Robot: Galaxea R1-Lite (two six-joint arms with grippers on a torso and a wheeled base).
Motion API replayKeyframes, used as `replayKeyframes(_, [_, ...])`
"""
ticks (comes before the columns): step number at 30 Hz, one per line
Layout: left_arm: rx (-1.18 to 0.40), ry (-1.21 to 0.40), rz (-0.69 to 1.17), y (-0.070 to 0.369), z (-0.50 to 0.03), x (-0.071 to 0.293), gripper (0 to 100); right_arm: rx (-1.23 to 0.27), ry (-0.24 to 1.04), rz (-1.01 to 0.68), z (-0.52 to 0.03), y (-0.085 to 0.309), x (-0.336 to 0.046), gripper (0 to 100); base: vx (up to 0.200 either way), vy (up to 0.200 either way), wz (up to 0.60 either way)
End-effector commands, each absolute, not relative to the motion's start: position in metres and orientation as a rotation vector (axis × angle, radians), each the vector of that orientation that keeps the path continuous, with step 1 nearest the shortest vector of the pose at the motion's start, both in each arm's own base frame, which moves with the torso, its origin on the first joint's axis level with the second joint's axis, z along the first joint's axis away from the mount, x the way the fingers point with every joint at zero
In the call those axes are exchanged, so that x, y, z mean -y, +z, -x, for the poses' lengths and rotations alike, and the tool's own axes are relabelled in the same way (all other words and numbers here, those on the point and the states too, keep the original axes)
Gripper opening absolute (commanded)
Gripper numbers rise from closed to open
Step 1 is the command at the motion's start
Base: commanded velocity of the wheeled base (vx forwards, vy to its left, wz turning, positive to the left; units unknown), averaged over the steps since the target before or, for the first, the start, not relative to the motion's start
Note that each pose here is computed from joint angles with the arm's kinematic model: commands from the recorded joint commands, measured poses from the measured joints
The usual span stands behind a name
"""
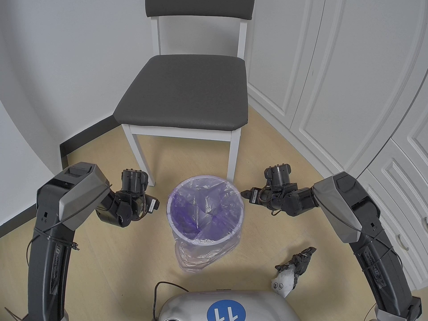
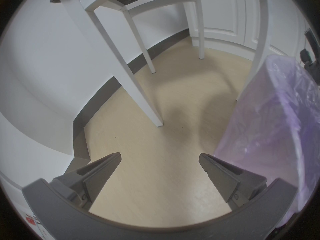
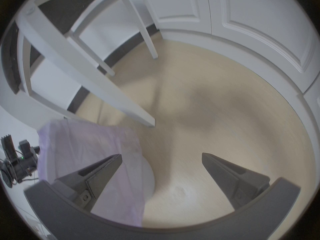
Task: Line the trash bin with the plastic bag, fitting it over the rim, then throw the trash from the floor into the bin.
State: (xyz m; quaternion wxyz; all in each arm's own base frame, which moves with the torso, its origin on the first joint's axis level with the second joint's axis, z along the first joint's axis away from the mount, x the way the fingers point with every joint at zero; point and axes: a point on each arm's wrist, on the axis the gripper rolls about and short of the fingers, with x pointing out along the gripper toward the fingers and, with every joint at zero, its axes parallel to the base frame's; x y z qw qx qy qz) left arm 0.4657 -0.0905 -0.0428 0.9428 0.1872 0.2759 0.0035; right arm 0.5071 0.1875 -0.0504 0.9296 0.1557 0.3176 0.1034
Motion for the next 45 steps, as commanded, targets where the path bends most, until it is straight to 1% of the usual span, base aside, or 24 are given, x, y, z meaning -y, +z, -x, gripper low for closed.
replayKeyframes(1, [-0.55,0.01,-0.361,-0.06,-0.475,0.101,100,-0.629,0.221,-0.34,-0.509,-0.061,-0.194,100,0.0,0.0,0.0])
replayKeyframes(6, [-0.527,0.016,-0.337,-0.058,-0.481,0.104,100,-0.641,0.227,-0.327,-0.505,-0.063,-0.195,100,0.0,0.0,0.0])
replayKeyframes(9, [-0.511,0.023,-0.328,-0.059,-0.487,0.103,100,-0.673,0.234,-0.302,-0.498,-0.063,-0.192,100,0.0,0.0,0.0])
replayKeyframes(11, [-0.494,0.029,-0.32,-0.058,-0.491,0.102,100,-0.728,0.268,-0.223,-0.486,-0.06,-0.186,100,0.0,0.0,0.0])
replayKeyframes(14, [-0.48,0.036,-0.291,-0.058,-0.494,0.103,100,-0.769,0.322,-0.173,-0.474,-0.062,-0.181,100,0.0,0.0,0.0])
replayKeyframes(17, [-0.465,0.043,-0.26,-0.055,-0.497,0.104,100,-0.798,0.338,-0.158,-0.467,-0.062,-0.178,100,0.0,0.0,0.0])
replayKeyframes(24, [-0.411,0.055,-0.186,-0.057,-0.511,0.11,100,-0.815,0.37,-0.165,-0.46,-0.056,-0.178,100,0.0,0.0,0.0])
replayKeyframes(29, [-0.38,0.051,-0.146,-0.06,-0.519,0.118,100,-0.813,0.34,-0.175,-0.462,-0.056,-0.172,100,0.0,0.0,0.0])
replayKeyframes(30, [-0.379,0.044,-0.137,-0.061,-0.518,0.123,100,-0.794,0.308,-0.184,-0.465,-0.053,-0.162,100,0.0,0.0,0.0])
replayKeyframes(31, [-0.379,0.044,-0.137,-0.061,-0.518,0.123,100,-0.794,0.308,-0.184,-0.465,-0.053,-0.162,100,0.0,0.0,0.0])
replayKeyframes(32, [-0.38,0.039,-0.122,-0.06,-0.517,0.127,100,-0.757,0.276,-0.21,-0.472,-0.047,-0.15,100,0.0,0.0,0.0])
replayKeyframes(34, [-0.381,0.027,-0.119,-0.062,-0.515,0.133,100,-0.732,0.253,-0.246,-0.476,-0.042,-0.143,100,0.0,0.0,0.0])
replayKeyframes(40, [-0.4,-0.011,-0.126,-0.077,-0.51,0.147,100,-0.692,0.216,-0.275,-0.487,-0.036,-0.125,100,0.0,0.0,0.0])
replayKeyframes(45, [-0.411,-0.031,-0.118,-0.081,-0.506,0.159,100,-0.683,0.207,-0.279,-0.489,-0.034,-0.12,100,0.0,0.0,0.0])
